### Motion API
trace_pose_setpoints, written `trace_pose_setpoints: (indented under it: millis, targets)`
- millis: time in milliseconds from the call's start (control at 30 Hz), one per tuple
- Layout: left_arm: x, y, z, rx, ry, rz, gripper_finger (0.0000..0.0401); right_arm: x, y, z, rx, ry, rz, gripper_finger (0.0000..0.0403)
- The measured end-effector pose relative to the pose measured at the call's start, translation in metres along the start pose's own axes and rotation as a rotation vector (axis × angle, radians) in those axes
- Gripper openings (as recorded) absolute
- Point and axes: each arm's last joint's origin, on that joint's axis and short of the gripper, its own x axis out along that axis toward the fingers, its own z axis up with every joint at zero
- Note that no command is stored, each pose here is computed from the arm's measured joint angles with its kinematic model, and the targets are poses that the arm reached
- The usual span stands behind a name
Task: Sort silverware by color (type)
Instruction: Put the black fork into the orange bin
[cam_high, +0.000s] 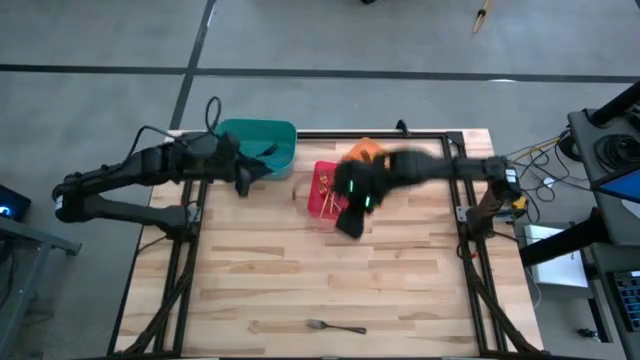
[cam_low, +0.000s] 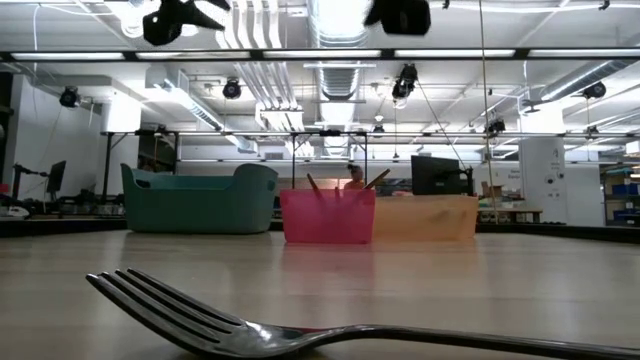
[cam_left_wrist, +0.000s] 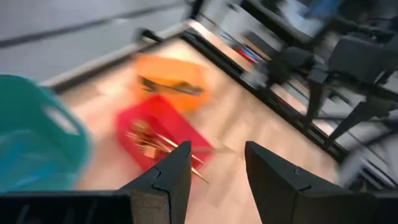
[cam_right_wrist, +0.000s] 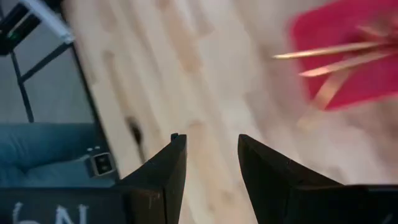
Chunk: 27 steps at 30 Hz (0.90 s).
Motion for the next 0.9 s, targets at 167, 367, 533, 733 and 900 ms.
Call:
trace_pose_setpoints:
  millis: [167, 367, 533, 733, 900]
  targets:
    - [-0.014, -0.034, -0.022, 0.055, 0.102, -0.215, 0.0130, 0.046, 0.074, -0.043, -0.211, 0.034, 0.006, 0.0134]
    - [-0.043, -0.074, -0.053, 0.124, 0.101, -0.345, 0.0130, 0.105, 0.133, -0.102, -0.357, 0.108, -0.020, 0.0134]
    - [-0.063, -0.092, -0.072, 0.179, 0.004, -0.334, 0.0130, 0.153, 0.156, -0.132, -0.348, 0.134, -0.002, 0.0134]
    - [-0.072, -0.096, -0.078, 0.181, -0.038, -0.313, 0.0130, 0.216, 0.154, -0.159, -0.368, 0.209, -0.102, 0.0134]
    - [-0.072, -0.096, -0.078, 0.181, -0.039, -0.309, 0.0130, 0.251, 0.145, -0.167, -0.381, 0.230, -0.153, 0.0134]
